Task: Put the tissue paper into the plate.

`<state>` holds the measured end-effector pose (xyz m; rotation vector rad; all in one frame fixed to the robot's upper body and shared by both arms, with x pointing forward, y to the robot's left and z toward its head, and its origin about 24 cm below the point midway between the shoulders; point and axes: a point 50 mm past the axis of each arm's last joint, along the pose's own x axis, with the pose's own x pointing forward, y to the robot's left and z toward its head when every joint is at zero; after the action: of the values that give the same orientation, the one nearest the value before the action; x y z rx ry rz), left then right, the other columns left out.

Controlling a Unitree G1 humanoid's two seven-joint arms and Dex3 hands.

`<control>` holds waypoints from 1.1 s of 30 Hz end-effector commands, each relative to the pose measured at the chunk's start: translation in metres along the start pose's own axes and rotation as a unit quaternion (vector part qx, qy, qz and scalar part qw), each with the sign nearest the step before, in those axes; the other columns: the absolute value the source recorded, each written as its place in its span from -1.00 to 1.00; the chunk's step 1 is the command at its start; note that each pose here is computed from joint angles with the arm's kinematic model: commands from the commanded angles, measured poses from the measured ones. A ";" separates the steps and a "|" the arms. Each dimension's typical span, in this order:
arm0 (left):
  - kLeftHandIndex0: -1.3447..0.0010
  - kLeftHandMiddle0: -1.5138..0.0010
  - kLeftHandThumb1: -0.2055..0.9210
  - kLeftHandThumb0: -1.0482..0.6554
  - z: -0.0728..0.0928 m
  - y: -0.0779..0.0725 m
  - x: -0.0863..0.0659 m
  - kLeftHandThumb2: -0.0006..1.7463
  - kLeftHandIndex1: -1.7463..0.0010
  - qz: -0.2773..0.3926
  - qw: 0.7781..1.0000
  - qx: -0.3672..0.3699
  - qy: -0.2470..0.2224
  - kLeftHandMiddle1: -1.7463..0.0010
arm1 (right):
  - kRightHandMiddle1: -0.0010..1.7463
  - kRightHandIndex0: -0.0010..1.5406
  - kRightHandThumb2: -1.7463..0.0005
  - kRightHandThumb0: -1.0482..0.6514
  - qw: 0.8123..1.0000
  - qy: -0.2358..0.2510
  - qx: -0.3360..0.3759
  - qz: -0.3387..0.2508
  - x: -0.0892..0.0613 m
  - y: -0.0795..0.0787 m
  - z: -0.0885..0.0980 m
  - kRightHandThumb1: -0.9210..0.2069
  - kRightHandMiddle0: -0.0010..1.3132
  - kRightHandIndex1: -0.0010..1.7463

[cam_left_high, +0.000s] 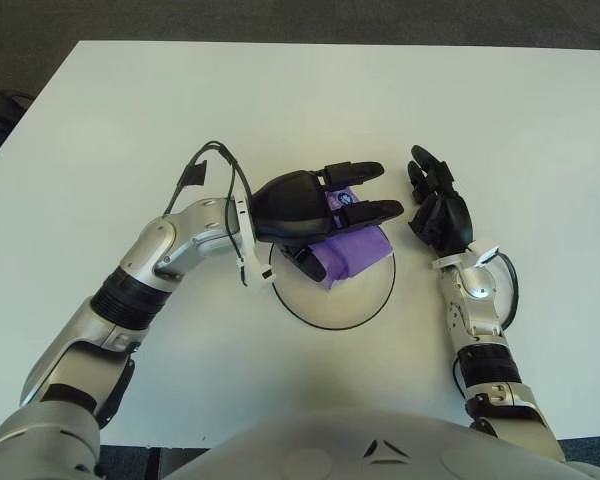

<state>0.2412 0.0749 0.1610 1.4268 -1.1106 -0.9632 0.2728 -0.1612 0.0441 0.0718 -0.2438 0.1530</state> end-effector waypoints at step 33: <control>1.00 1.00 1.00 -1.00 -0.007 0.003 -0.010 -0.27 1.00 -0.015 0.999 -0.019 0.021 1.00 | -0.61 -0.80 -0.14 -0.82 0.980 0.187 0.005 -0.070 -0.059 -0.004 -0.072 -1.00 -1.00 -1.00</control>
<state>0.2448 0.0795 0.1627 1.4261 -1.0479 -0.9716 0.2770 -0.1643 0.0455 0.0386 -0.2797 0.0780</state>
